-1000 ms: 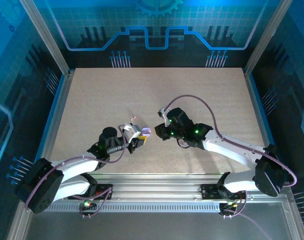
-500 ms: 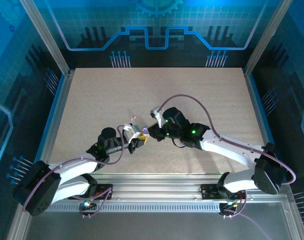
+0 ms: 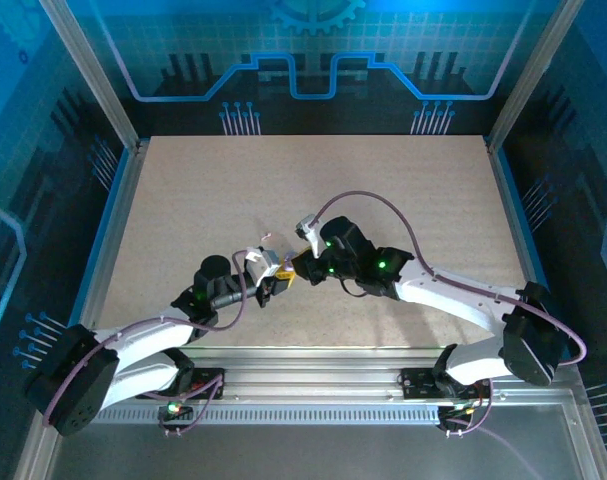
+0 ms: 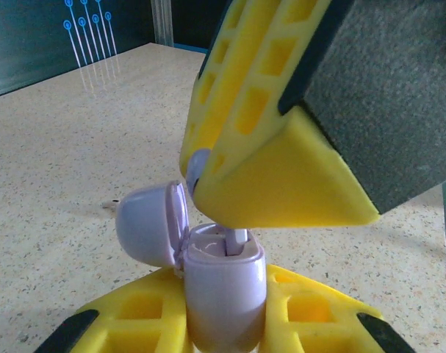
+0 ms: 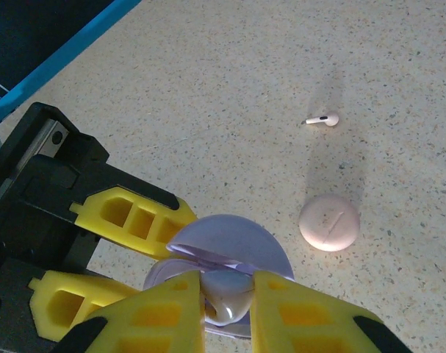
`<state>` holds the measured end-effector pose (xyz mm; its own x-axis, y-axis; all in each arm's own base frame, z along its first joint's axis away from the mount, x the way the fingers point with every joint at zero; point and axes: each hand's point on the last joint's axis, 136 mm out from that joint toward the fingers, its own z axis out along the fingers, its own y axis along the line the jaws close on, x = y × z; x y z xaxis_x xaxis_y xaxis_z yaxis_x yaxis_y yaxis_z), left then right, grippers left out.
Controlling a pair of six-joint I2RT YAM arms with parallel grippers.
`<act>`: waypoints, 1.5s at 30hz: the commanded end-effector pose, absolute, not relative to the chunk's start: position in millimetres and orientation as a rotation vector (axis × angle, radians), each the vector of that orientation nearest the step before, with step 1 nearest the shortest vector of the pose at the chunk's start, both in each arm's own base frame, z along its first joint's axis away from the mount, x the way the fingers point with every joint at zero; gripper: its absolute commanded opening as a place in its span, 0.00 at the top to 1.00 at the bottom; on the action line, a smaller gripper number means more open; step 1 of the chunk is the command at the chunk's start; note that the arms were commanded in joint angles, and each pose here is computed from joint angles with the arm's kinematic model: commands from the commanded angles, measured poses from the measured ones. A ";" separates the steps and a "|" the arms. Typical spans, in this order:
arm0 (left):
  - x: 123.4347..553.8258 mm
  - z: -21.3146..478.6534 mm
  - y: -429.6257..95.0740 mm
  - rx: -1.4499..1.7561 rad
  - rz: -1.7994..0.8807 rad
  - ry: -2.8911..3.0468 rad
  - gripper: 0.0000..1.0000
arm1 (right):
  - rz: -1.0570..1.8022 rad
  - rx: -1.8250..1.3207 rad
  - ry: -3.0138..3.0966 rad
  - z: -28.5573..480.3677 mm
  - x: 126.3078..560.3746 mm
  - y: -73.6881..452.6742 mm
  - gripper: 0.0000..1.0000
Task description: Insert wireless bluetooth earbuds into charging case
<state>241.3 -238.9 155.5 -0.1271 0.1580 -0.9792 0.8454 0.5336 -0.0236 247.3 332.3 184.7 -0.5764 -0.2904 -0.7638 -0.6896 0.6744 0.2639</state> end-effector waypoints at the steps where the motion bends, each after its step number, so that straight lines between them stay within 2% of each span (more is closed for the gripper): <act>1: 238.9 181.4 -244.1 0.874 -0.756 1.513 0.95 | 0.728 -0.802 2.147 191.3 243.1 342.1 0.80; 6: 238.4 182.9 -243.6 0.873 -0.753 1.508 0.94 | 0.745 -0.814 2.141 193.7 241.4 344.2 0.71; 15: 237.8 179.6 -243.1 0.871 -0.750 1.519 0.94 | 0.819 -0.793 2.115 210.6 238.4 350.1 0.64; 21: 238.5 177.8 -241.9 0.869 -0.736 1.529 0.94 | 0.889 -0.779 2.080 226.6 232.6 352.2 0.56; 29: 237.5 182.1 -239.9 0.861 -0.727 1.517 0.94 | 0.922 -0.669 2.096 241.7 232.6 339.0 0.52; 34: 237.5 184.2 -239.4 0.858 -0.723 1.511 0.94 | 1.029 -0.526 2.157 254.7 229.0 326.1 0.51; 45: 237.3 184.5 -236.9 0.860 -0.694 1.492 0.94 | 1.294 -0.146 2.485 247.1 206.7 313.2 0.53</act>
